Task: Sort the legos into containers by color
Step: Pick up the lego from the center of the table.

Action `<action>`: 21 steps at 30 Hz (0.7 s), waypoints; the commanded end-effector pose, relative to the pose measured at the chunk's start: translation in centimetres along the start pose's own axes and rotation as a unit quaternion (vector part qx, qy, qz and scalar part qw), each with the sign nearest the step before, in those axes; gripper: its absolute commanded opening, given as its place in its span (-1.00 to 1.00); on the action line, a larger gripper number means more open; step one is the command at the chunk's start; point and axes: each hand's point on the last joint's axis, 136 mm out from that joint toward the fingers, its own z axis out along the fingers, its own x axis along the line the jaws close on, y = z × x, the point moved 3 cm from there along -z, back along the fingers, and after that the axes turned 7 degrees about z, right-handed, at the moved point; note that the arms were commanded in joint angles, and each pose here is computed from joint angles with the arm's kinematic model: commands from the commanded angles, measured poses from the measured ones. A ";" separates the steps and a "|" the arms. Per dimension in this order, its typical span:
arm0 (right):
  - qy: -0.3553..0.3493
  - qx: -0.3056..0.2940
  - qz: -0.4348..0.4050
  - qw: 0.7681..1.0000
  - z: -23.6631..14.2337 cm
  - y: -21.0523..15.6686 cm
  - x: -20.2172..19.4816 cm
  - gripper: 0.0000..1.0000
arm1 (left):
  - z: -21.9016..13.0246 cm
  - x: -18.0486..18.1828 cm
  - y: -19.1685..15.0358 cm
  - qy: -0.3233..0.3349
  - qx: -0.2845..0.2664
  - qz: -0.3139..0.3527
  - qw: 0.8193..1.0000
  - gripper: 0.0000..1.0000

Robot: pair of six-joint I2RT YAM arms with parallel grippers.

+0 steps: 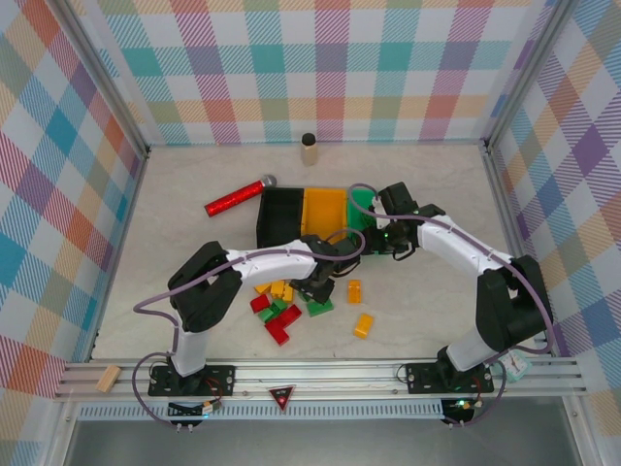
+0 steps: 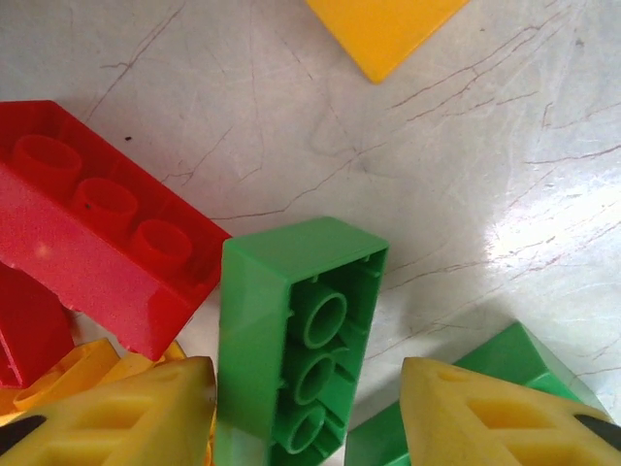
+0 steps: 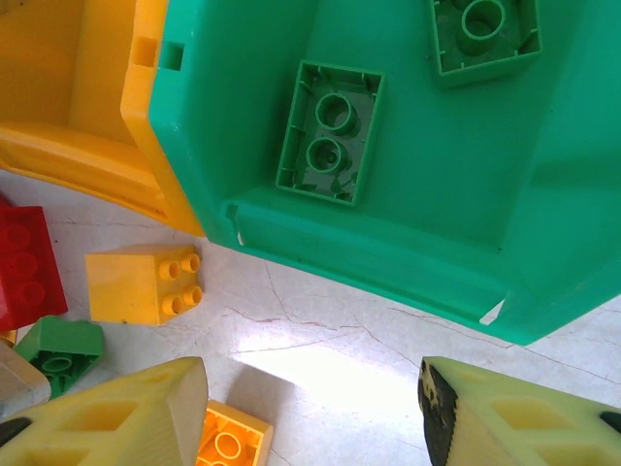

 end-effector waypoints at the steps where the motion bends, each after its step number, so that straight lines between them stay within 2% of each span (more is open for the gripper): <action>1: 0.008 -0.011 0.002 1.000 -1.1 0.2 0.2 0.21 | 2.1 0.4 -1.5 0.036 0.038 0.007 0.999 -0.01; 5: 0.009 -0.008 0.005 1.000 -0.8 0.1 0.1 0.21 | 2.5 0.2 -1.6 0.031 0.041 0.006 0.999 -0.16; 9: 0.012 -0.011 0.006 1.000 -0.8 0.2 0.2 0.21 | 2.9 0.2 -1.7 0.032 0.043 0.006 0.999 -0.24; 11: 0.012 -0.012 0.005 1.000 -0.9 0.2 0.2 0.21 | 2.7 0.1 -1.5 0.031 0.040 0.005 0.999 -0.43; 12: 0.013 -0.015 0.004 1.000 -1.0 0.3 0.3 0.21 | 2.4 0.1 -1.4 0.029 0.035 0.004 0.999 -0.46; 13: 0.012 -0.015 0.004 1.000 -1.0 0.2 0.2 0.21 | 2.0 0.2 -1.2 0.027 0.028 0.001 0.999 -0.47; 17: 0.006 -0.018 0.001 1.000 -1.2 0.2 0.1 0.21 | -0.6 0.0 0.1 0.007 -0.009 -0.009 1.000 -0.90; 21: 0.004 -0.020 0.002 1.000 -1.4 0.2 0.0 0.21 | -4.0 0.0 1.8 -0.015 -0.051 -0.020 0.998 -0.94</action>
